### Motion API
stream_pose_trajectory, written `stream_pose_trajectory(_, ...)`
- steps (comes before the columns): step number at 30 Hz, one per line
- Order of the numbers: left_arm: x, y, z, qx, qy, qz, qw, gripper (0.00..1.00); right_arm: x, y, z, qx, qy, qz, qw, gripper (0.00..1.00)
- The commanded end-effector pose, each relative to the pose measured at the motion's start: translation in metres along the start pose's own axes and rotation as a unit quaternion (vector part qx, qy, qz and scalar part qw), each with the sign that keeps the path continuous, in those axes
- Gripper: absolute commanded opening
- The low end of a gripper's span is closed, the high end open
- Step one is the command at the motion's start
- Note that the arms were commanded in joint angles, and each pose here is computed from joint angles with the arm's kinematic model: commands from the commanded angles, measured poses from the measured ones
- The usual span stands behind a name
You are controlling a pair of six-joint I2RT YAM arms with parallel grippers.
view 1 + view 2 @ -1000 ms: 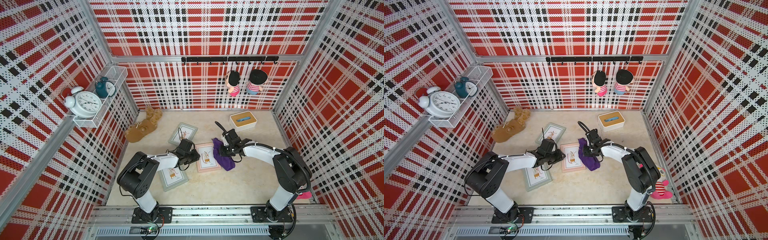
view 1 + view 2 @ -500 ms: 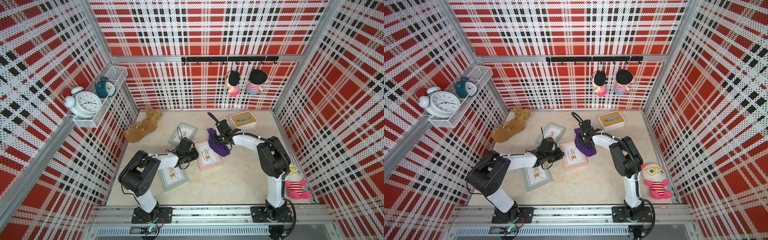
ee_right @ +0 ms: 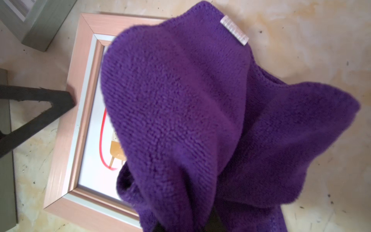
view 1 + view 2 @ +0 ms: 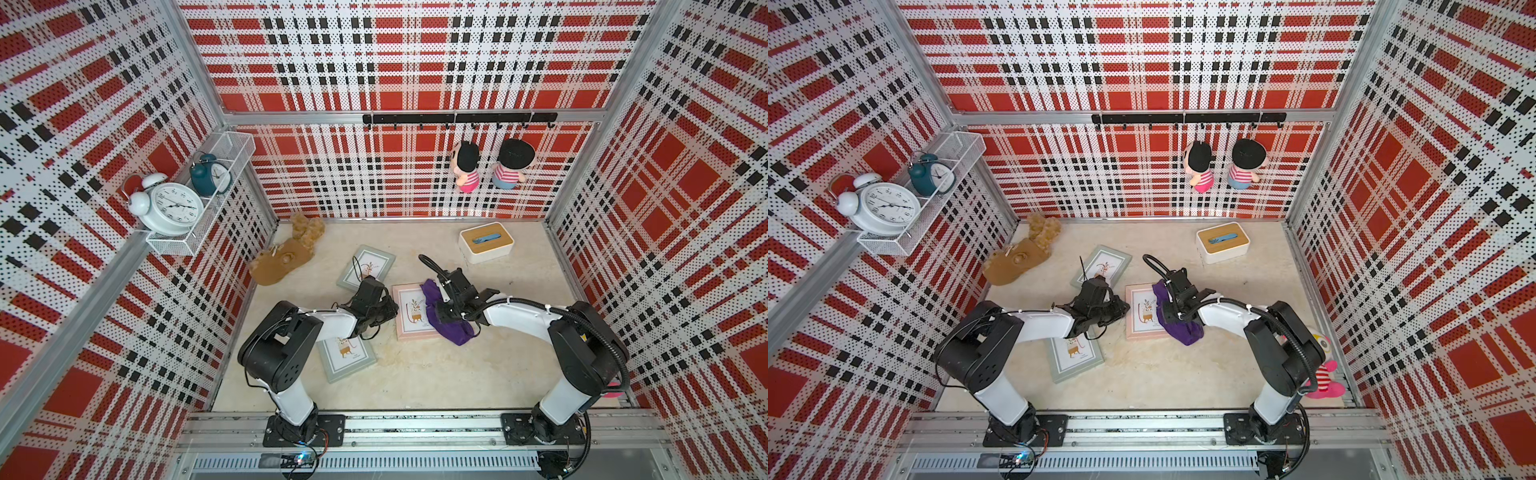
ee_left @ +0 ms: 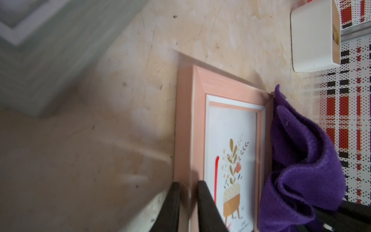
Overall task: Wipe the picture frame with a cloth
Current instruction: Wipe the dirt from the picture frame.
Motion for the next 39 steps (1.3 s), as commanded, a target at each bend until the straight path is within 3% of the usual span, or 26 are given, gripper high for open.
stream_pose_trajectory(1, -0.048, 0.047, -0.011, 0.086, 0.086, 0.004, 0.993, 0.18, 0.025, 0.004, -0.028, 0.007, 0.011, 0.009, 1.0, 0.0)
stream_pose_trajectory(5, -0.051, 0.048, -0.012, 0.09, 0.093, -0.014, 0.991, 0.18, 0.087, 0.01, -0.053, 0.003, -0.014, 0.002, 1.0, 0.0)
stream_pose_trajectory(9, -0.052, 0.052, -0.014, 0.106, 0.099, -0.015, 0.989, 0.17, 0.1, 0.003, -0.052, -0.016, -0.007, 0.024, 1.0, 0.0)
stream_pose_trajectory(12, -0.053, 0.053, -0.016, 0.11, 0.098, -0.003, 0.989, 0.16, 0.067, 0.003, -0.041, 0.009, 0.028, 0.043, 0.999, 0.0)
stream_pose_trajectory(18, -0.055, 0.055, -0.019, 0.121, 0.09, 0.026, 0.988, 0.14, -0.039, 0.003, -0.01, 0.026, 0.099, 0.048, 0.994, 0.0)
stream_pose_trajectory(21, -0.055, 0.055, -0.019, 0.121, 0.088, 0.028, 0.988, 0.14, -0.053, 0.0, 0.003, 0.036, 0.093, 0.029, 0.995, 0.0)
stream_pose_trajectory(26, -0.054, 0.054, -0.02, 0.119, 0.09, 0.02, 0.989, 0.14, -0.008, -0.001, -0.016, 0.008, 0.053, 0.048, 0.997, 0.0)
stream_pose_trajectory(30, -0.053, 0.053, -0.021, 0.116, 0.095, 0.004, 0.989, 0.14, 0.059, -0.013, -0.039, -0.026, 0.009, 0.008, 1.0, 0.0)
stream_pose_trajectory(33, -0.054, 0.053, -0.022, 0.117, 0.099, 0.0, 0.988, 0.14, 0.093, -0.014, -0.04, -0.01, -0.021, -0.022, 0.999, 0.0)
stream_pose_trajectory(36, -0.055, 0.053, -0.023, 0.117, 0.1, 0.001, 0.988, 0.14, 0.087, -0.002, -0.036, 0.013, -0.009, -0.003, 1.0, 0.0)
stream_pose_trajectory(39, -0.056, 0.054, -0.024, 0.121, 0.099, 0.006, 0.988, 0.14, 0.048, 0.004, -0.025, 0.015, 0.02, 0.023, 0.999, 0.0)
Point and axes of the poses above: each gripper's point midway between its finger pads, its own z axis back along the fingers, its own y axis along the line the jaws close on, x = y × z, the point moved 4 cm from there along z, back along the fingers, and after that the axes turned 5 degrees about -z, right-handed, at the moved point
